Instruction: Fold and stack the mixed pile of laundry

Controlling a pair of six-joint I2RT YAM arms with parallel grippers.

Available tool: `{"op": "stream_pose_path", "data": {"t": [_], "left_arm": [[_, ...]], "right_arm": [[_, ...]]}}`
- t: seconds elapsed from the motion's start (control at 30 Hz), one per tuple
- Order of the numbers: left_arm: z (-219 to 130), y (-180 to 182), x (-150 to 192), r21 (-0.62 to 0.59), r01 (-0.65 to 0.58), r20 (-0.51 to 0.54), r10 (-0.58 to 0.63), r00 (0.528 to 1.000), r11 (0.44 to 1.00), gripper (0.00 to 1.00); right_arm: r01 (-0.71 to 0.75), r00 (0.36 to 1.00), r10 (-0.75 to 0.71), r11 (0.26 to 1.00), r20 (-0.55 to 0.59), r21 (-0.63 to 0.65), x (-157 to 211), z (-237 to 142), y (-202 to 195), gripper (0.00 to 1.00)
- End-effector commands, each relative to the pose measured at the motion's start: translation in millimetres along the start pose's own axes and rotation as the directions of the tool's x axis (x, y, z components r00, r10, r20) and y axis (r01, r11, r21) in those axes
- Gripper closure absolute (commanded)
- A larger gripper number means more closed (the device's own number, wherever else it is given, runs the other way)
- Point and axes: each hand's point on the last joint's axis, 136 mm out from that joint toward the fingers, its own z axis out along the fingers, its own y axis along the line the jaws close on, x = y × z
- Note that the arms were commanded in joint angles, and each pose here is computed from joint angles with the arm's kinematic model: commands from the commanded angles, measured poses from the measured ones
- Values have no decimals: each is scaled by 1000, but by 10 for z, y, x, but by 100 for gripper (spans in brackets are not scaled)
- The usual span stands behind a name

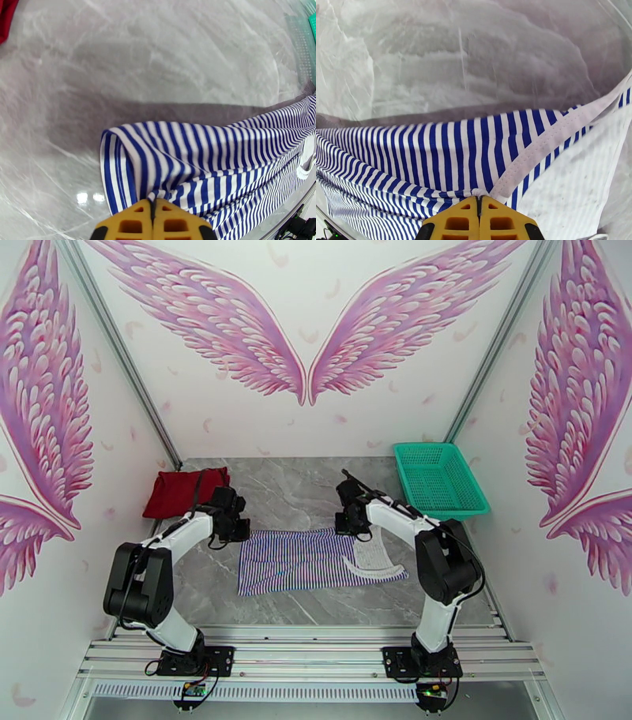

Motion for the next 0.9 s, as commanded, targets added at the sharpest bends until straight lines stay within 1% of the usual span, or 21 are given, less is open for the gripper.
{"op": "stream_pose_path", "data": {"t": [0.0,0.07,0.2,0.23,0.3,0.37,0.4,0.43,0.5,0.53,0.63,0.67,0.7,0.73,0.8,0.87], "left_arm": [[-1,-26,86,15,12,13,-13,1000,1000,100],[62,-16,159,14,24,3,-24,1000,1000,100],[162,-22,299,10,35,-21,-35,999,999,100],[176,-22,322,7,39,-23,-39,999,999,100],[195,-36,363,5,41,-29,-41,999,999,99],[206,-30,399,-13,45,-33,-45,998,999,94],[199,-22,404,-23,48,-32,-48,998,999,93],[194,-5,412,-34,53,-32,-54,998,998,90],[170,5,397,-44,60,-22,-61,998,997,80],[148,20,387,-55,62,-15,-63,998,997,77],[68,114,351,-119,72,-4,-73,997,990,75],[44,145,346,-139,74,-6,-76,997,987,70],[25,187,345,-162,81,-11,-83,996,984,62],[9,208,339,-176,82,-15,-86,996,981,59],[-32,245,315,-202,84,-19,-89,996,976,57],[-85,222,264,-207,74,-17,-79,997,975,58]], "right_arm": [[-51,996,49,998,71,33,15,-15,-74,96],[-75,995,72,996,68,42,91,63,-126,90],[-99,994,97,994,59,38,203,133,-159,88],[-105,992,103,994,68,31,209,115,-160,85],[-113,990,110,993,93,25,206,46,-175,76],[-120,985,116,992,126,32,184,-64,-211,62],[-122,984,116,992,137,37,173,-115,-226,59],[-121,981,114,992,154,38,148,-186,-232,58],[-118,977,108,992,184,43,99,-320,-249,55],[-116,976,104,992,193,51,76,-378,-261,55],[-112,970,92,990,226,80,-59,-547,-303,54],[-113,969,90,990,228,86,-114,-565,-323,54],[-119,970,96,988,224,94,-178,-573,-358,54],[-128,970,104,987,218,101,-242,-566,-397,54],[-133,975,111,986,194,102,-390,-513,-444,54],[-137,981,117,982,154,131,-527,-368,-533,56]]}}
